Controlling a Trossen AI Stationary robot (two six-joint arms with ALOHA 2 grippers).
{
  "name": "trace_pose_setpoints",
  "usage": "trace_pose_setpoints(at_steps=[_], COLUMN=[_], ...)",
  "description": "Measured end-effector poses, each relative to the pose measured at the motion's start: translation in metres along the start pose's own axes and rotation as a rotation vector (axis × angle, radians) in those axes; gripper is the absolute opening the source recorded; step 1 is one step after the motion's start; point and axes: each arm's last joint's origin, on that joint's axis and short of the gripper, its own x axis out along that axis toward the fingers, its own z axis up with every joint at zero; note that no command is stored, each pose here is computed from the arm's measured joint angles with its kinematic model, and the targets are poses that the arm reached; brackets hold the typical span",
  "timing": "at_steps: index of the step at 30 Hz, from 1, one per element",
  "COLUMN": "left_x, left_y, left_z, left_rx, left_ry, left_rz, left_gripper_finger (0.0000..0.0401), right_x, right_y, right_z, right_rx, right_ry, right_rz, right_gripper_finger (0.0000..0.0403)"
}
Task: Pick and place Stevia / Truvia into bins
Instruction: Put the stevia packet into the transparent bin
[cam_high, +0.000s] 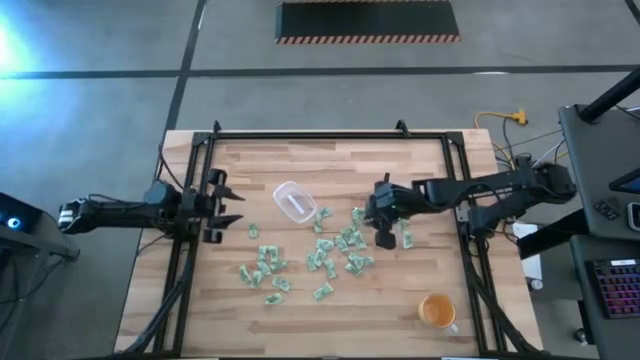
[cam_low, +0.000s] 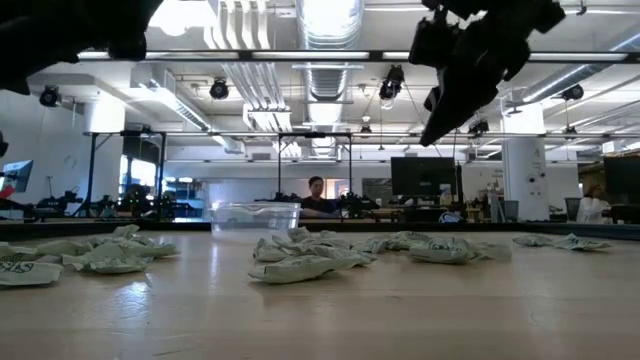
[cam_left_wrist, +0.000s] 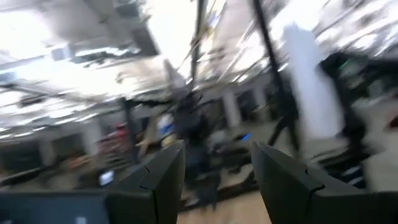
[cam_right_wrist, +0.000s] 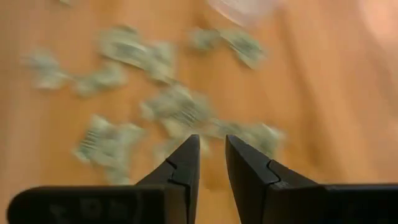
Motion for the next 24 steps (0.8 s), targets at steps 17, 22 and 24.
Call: trace_pose_setpoints(at_steps=[17, 22, 24], left_x=[0.008, 0.009, 0.009], left_y=[-0.002, -0.002, -0.002], left_z=[-0.026, -0.026, -0.026], left_rx=[0.020, 0.020, 0.020], left_ry=[0.229, 0.234, 0.236], left_rz=[0.017, 0.015, 0.014], left_gripper_finger=[0.0170, 0.0170, 0.0170], right_x=[0.051, 0.069, 0.072], right_y=[-0.008, -0.015, -0.018], right_z=[-0.013, -0.024, -0.025], right_rx=[-0.064, -0.057, -0.047], right_ry=[0.145, 0.175, 0.161], right_rz=[-0.259, -0.272, -0.276], right_gripper_finger=[0.0068, 0.0068, 0.0068])
